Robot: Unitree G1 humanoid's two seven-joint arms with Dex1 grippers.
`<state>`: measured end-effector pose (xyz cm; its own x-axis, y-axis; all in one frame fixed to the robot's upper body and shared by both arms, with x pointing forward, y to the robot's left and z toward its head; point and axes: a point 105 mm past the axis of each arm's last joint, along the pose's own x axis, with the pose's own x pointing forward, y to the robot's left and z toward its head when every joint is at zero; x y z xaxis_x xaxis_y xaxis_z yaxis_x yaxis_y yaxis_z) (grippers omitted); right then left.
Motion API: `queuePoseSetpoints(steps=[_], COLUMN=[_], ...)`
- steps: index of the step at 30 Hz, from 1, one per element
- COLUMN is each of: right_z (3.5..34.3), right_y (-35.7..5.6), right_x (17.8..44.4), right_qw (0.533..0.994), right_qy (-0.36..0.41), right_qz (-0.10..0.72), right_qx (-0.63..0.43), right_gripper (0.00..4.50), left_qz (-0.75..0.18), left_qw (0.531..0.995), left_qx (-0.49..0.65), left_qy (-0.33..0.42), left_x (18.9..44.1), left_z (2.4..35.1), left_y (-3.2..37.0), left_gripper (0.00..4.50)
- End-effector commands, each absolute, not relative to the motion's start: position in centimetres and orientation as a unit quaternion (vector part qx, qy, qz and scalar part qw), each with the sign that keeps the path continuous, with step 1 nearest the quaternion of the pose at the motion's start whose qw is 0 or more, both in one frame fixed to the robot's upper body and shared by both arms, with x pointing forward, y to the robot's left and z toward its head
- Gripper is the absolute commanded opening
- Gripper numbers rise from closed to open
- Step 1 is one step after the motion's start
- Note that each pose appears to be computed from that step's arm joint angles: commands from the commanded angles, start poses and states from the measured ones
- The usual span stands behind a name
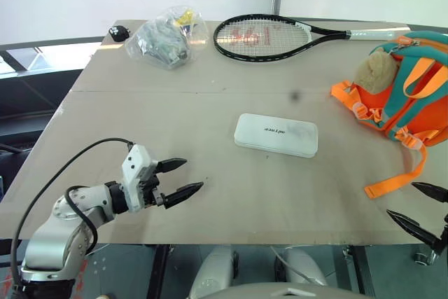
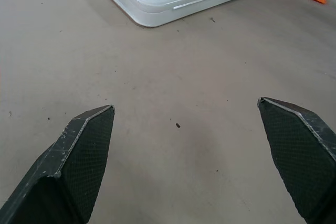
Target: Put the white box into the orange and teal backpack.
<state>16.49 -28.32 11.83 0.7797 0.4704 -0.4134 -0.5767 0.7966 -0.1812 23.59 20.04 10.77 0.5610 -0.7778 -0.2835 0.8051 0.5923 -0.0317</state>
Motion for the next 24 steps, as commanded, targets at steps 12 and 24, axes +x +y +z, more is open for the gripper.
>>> queuePoseSetpoints(steps=[12,24], right_z=[16.5,13.8], right_y=[-21.0,-19.2], right_x=[25.2,30.0], right_qw=[0.956,0.945], right_qy=[0.085,0.145], right_qz=[0.239,0.202], right_qx=[-0.148,-0.214], right_gripper=[3.93,0.06], left_qz=[-0.389,-0.369], left_qw=[0.917,0.886], left_qx=[-0.023,-0.154], left_qy=[0.081,0.235], left_x=[28.2,31.0], left_z=[14.4,14.4], left_y=[18.2,16.1], left_gripper=[4.5,4.5])
